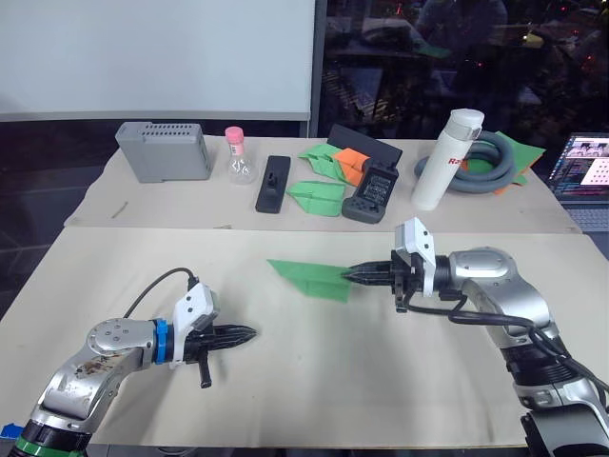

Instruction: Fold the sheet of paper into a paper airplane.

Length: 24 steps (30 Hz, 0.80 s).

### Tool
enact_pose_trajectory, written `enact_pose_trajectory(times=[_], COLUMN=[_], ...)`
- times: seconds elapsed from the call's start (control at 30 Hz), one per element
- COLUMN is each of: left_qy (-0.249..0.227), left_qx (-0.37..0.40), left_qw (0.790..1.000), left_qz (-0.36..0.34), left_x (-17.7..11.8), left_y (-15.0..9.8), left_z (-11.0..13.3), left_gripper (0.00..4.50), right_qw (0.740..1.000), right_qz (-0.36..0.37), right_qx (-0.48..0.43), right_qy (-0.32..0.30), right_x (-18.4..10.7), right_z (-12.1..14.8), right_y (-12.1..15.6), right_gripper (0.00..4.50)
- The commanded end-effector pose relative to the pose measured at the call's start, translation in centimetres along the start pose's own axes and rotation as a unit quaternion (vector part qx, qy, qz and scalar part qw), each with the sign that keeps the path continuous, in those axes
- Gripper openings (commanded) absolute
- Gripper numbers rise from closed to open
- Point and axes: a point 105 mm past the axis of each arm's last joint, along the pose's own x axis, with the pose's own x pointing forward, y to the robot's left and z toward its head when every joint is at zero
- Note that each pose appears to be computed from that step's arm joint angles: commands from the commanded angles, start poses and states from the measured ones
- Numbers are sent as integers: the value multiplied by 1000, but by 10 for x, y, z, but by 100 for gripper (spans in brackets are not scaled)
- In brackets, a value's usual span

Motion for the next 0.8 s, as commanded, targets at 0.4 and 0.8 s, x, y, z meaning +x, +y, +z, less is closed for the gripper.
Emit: enact_pose_trajectory(times=[0.4, 0.8], left_qy=[-11, -17], left_qx=[42, 34], left_qw=[999, 999], left_qz=[19, -1], left_x=[4, 7], left_y=[10, 5], left_z=[13, 16], left_gripper=[0, 0], right_qw=[924, 921], right_qz=[-29, -29], right_qx=[-381, -388], right_qy=[3, 23], right_x=[-8, -27], right_z=[-50, -67], right_y=[59, 74], right_gripper=[4, 194])
